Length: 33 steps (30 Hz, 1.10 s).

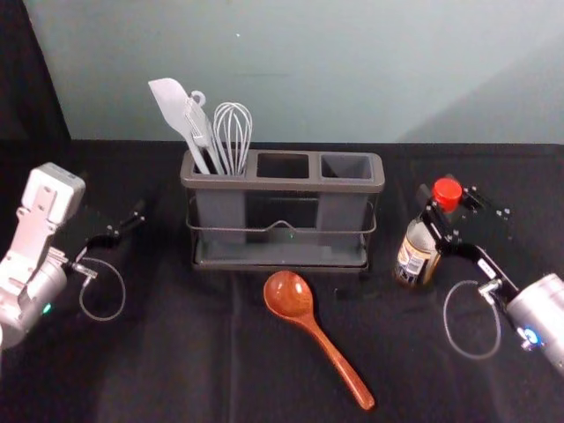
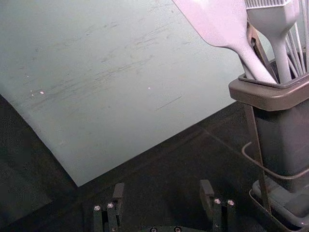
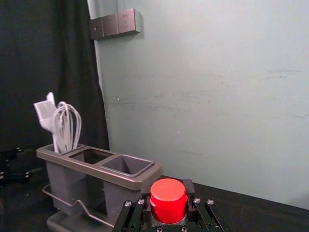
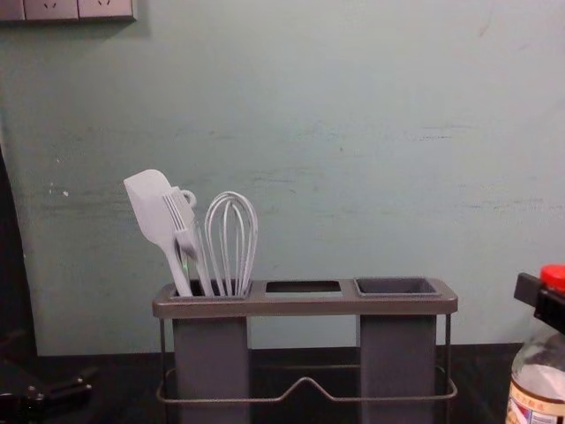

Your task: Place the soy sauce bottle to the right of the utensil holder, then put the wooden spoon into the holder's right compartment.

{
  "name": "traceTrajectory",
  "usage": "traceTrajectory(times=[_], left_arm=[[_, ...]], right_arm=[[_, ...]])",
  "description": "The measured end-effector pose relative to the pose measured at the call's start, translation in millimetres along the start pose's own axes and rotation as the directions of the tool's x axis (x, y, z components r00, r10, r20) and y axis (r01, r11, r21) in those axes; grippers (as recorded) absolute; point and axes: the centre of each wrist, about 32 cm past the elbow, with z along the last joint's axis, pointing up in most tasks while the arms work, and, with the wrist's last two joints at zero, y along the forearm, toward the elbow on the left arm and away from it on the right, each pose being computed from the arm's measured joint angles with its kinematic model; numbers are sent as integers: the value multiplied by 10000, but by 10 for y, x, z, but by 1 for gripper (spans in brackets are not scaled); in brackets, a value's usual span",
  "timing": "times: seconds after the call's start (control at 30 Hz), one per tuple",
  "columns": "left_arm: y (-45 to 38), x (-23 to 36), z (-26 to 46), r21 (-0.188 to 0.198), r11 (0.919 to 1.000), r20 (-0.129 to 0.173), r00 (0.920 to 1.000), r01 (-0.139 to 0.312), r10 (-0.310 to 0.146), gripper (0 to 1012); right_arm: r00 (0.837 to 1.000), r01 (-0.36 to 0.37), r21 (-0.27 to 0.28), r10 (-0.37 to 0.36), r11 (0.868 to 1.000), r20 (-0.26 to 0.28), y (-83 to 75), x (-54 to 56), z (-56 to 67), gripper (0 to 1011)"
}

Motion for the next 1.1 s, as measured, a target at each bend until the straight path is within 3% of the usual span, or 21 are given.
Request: traceTrajectory(times=[0.67,1.1], left_arm=[[0,0,0,0,10000,0,10000,-1,1,1000],[0,0,0,0,10000,0,10000,-1,1,1000]], right_arm=[[9995,-289,136,290,9995,-117,437,254,-103,392],[9979,-485,45,487,9988,-416,592,336,-185,392]])
